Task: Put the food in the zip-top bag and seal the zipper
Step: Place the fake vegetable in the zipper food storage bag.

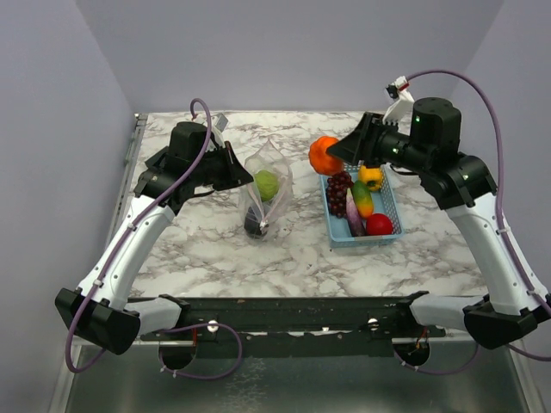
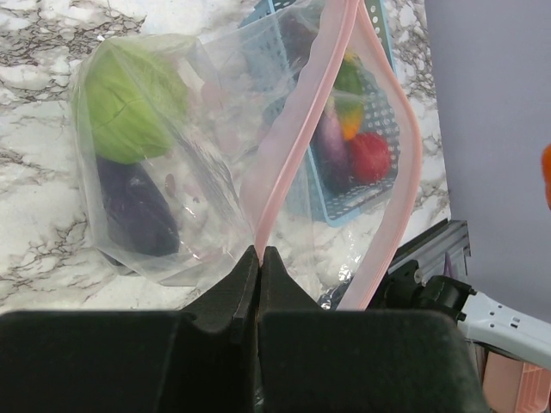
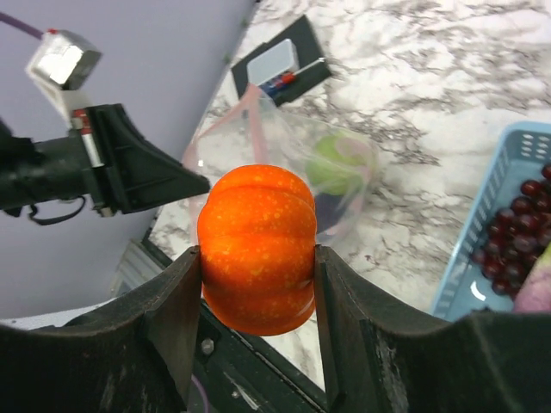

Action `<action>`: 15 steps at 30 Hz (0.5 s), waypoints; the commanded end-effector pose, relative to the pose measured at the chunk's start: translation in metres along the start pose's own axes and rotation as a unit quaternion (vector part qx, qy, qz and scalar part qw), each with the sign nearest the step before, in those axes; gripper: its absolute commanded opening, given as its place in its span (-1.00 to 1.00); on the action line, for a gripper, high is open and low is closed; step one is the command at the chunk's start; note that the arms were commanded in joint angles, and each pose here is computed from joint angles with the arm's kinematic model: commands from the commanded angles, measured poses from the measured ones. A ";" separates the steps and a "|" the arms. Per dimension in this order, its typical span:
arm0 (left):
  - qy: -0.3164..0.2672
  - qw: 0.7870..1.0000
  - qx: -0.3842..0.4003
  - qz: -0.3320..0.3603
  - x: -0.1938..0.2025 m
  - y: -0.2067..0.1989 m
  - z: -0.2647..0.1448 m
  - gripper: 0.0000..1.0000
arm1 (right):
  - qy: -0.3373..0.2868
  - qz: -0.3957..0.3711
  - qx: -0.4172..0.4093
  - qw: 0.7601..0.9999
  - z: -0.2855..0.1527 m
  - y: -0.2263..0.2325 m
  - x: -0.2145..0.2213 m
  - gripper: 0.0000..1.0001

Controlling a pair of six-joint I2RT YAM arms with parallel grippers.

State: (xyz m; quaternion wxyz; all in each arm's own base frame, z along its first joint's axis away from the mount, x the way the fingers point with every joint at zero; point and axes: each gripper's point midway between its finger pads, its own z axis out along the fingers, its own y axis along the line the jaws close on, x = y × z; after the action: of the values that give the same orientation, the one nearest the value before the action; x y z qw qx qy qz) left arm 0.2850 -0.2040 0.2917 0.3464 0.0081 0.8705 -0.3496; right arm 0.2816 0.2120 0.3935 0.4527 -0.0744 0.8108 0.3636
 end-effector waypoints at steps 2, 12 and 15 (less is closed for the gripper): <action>-0.007 1.000 -0.002 0.005 -0.005 -0.003 -0.002 -1.00 | 0.006 -0.014 -0.076 0.997 0.002 0.046 -0.009 -0.64; -0.008 1.000 0.005 0.003 -0.008 -0.012 -0.002 -1.00 | 0.029 -0.068 -0.065 0.995 0.033 0.087 0.009 -0.64; -0.008 1.000 0.008 0.004 -0.009 -0.015 -0.002 -1.00 | 0.042 -0.084 -0.049 0.994 0.045 0.089 0.020 -0.64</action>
State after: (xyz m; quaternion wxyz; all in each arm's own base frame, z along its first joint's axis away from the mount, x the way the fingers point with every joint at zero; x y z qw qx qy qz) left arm 0.2850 -0.2093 0.2954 0.3457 0.0125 0.8689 -0.3539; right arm 0.2537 0.3052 0.4201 0.4316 -0.1765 0.7869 0.4041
